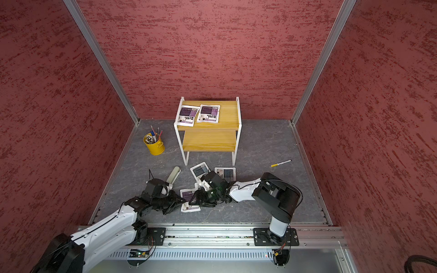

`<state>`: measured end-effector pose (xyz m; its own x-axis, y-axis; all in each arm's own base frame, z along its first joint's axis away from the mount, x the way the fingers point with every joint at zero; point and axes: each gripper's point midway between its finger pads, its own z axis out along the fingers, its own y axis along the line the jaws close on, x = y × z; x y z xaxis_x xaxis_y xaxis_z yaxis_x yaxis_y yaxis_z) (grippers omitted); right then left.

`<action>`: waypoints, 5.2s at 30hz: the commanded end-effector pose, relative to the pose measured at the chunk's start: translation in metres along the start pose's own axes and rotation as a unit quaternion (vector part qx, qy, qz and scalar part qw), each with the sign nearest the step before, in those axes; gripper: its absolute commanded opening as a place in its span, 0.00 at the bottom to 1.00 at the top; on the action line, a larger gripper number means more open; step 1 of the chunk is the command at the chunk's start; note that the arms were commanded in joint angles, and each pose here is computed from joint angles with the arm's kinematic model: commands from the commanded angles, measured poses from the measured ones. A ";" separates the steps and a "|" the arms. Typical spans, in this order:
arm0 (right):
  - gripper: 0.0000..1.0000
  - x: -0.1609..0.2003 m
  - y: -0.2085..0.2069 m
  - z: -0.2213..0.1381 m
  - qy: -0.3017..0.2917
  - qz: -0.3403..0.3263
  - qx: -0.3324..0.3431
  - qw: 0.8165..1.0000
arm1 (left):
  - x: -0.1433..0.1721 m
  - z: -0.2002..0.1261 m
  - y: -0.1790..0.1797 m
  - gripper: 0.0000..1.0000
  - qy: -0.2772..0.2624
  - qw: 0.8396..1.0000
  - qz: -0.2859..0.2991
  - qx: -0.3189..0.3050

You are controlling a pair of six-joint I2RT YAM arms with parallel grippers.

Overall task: Place the bagged coffee beans on the shelf by color
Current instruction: Pick up the bagged coffee beans at the center of the board, then place the bagged coffee beans on the shelf.

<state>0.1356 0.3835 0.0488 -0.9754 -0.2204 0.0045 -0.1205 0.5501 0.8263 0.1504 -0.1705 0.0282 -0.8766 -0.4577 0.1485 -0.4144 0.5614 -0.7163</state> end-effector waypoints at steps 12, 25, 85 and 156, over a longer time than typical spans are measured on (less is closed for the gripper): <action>0.77 0.027 -0.010 -0.029 0.003 0.006 0.052 0.999 | 0.016 -0.032 -0.021 0.03 0.008 1.000 0.023 0.013; 0.98 0.012 0.077 -0.119 -0.047 -0.034 -0.044 0.997 | 0.044 -0.090 -0.114 0.04 0.044 0.983 0.111 0.137; 0.42 -0.055 0.260 -0.336 -0.276 -0.162 -0.217 0.922 | 0.025 -0.198 -0.405 0.06 0.008 0.872 0.245 0.425; 0.00 -0.219 0.175 -0.404 -0.348 -0.018 -0.065 0.935 | -0.009 -0.185 -0.258 1.00 -0.070 0.961 0.215 0.162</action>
<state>0.3985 0.2088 0.4196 -0.8724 0.3595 -0.3311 -0.1701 0.4118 0.8953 0.2238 -0.1850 0.3400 -0.8959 -0.3475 -0.2766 0.0798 0.4867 -0.8699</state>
